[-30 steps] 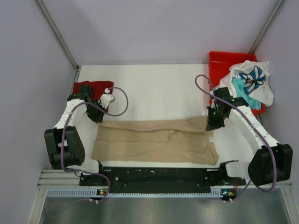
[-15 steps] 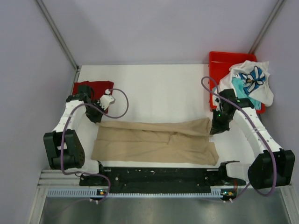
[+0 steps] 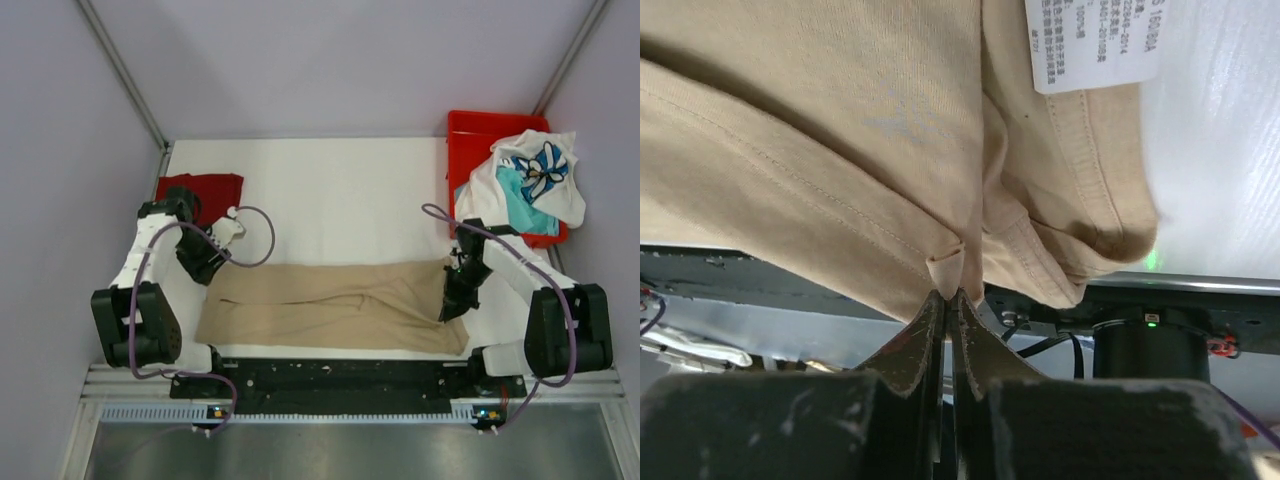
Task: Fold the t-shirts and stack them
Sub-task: Fold the other side of the tshirt into a rectangle, then rotate the tshirt 70 degrees
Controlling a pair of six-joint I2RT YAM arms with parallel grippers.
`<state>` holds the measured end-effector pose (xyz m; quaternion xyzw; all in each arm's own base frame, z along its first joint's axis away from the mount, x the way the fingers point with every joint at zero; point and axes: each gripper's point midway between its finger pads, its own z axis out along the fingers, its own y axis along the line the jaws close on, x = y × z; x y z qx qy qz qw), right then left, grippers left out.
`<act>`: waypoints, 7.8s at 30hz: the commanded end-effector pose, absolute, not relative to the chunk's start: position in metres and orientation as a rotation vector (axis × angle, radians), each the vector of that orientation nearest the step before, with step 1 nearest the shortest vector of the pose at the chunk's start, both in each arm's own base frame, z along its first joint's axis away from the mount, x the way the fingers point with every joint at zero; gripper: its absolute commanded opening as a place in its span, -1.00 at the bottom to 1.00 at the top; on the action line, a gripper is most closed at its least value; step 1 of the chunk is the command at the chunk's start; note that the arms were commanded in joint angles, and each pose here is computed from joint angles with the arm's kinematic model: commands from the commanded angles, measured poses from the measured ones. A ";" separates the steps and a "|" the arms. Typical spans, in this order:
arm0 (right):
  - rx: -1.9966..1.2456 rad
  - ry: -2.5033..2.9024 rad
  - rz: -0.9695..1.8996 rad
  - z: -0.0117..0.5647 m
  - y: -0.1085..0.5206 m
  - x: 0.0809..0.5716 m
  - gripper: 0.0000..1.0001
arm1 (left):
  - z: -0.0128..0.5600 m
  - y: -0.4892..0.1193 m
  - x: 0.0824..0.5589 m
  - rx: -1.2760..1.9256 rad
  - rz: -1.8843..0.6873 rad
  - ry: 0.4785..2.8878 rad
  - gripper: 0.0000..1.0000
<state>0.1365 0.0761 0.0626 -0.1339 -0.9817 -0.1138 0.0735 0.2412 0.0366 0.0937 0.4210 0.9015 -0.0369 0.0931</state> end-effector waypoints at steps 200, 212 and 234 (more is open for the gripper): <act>-0.891 -3.385 -0.381 0.078 0.064 0.245 -1.00 | 0.162 -0.356 0.243 1.383 -0.850 2.112 -0.14; -0.518 -3.285 -0.066 0.019 0.073 0.277 -1.00 | 0.165 -0.135 0.325 0.841 -0.534 2.386 -0.10; -0.257 -3.439 -0.567 0.023 0.213 0.530 -1.00 | 0.084 -0.017 0.271 0.653 -0.270 2.652 -0.11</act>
